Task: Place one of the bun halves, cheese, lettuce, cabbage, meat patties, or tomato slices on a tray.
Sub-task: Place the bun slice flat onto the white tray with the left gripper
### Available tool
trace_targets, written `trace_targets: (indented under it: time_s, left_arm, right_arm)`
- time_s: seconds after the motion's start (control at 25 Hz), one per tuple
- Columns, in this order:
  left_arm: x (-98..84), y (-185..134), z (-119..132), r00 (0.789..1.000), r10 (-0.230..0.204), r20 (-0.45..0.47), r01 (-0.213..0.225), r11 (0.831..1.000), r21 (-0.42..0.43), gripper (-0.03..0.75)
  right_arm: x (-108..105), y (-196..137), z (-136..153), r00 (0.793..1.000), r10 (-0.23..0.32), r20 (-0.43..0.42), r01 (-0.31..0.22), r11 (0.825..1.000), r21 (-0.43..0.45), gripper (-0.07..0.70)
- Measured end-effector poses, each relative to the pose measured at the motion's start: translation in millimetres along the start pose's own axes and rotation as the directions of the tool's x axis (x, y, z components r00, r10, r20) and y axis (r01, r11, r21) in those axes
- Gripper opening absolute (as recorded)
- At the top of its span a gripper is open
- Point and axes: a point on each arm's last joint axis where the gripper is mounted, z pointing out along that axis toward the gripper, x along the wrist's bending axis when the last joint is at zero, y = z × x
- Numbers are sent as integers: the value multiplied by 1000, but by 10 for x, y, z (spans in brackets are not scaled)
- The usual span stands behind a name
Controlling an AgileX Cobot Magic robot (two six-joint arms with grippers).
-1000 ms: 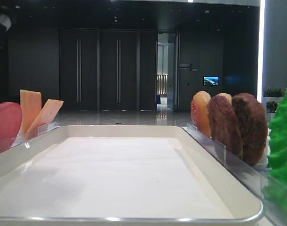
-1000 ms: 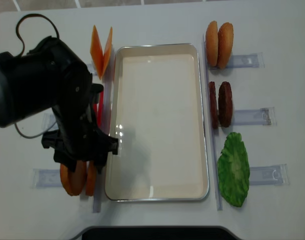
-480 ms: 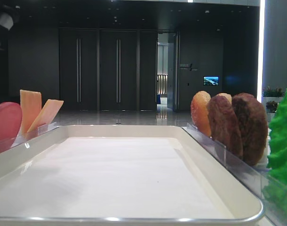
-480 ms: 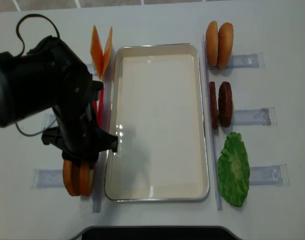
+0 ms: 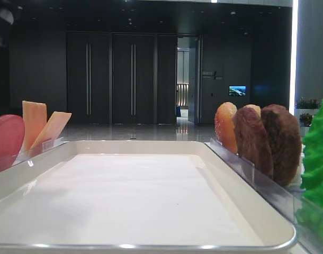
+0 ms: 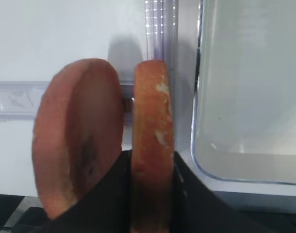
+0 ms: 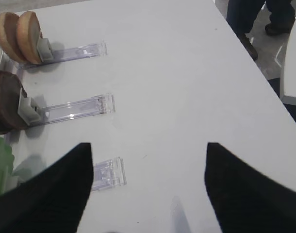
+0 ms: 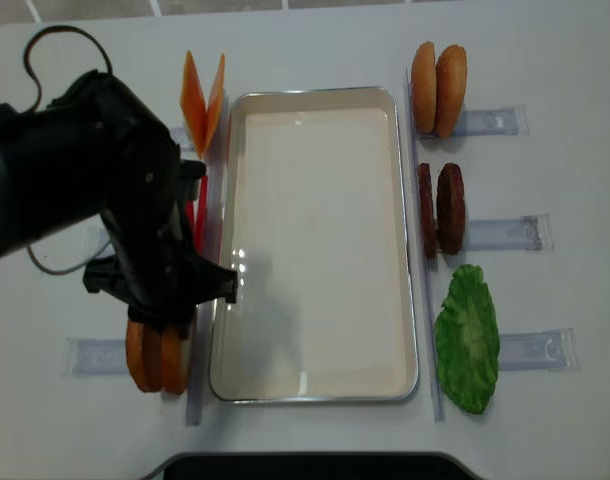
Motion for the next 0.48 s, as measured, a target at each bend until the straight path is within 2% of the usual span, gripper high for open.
trace_targets:
  time_s: [0.16, 0.28, 0.4, 0.48]
  left_arm:
    - [104, -122, -300, 996, -16, 90, 23, 996, -83, 144]
    - [204, -257, -553, 983, -26, 184, 56, 986, -155, 144]
    - [306, -404, -797, 956, -13, 293, 87, 966, -242, 144]
    - [357, -469, -923, 935, 12, 355, 105, 945, -309, 144]
  right_arm:
    - [0, 0, 0, 1000, 0, 0, 0, 1000, 0, 469]
    - [0, 0, 0, 1000, 0, 0, 0, 1000, 0, 469]
    - [0, 0, 0, 1000, 0, 0, 0, 1000, 0, 469]
    - [0, 0, 0, 1000, 0, 0, 0, 1000, 0, 469]
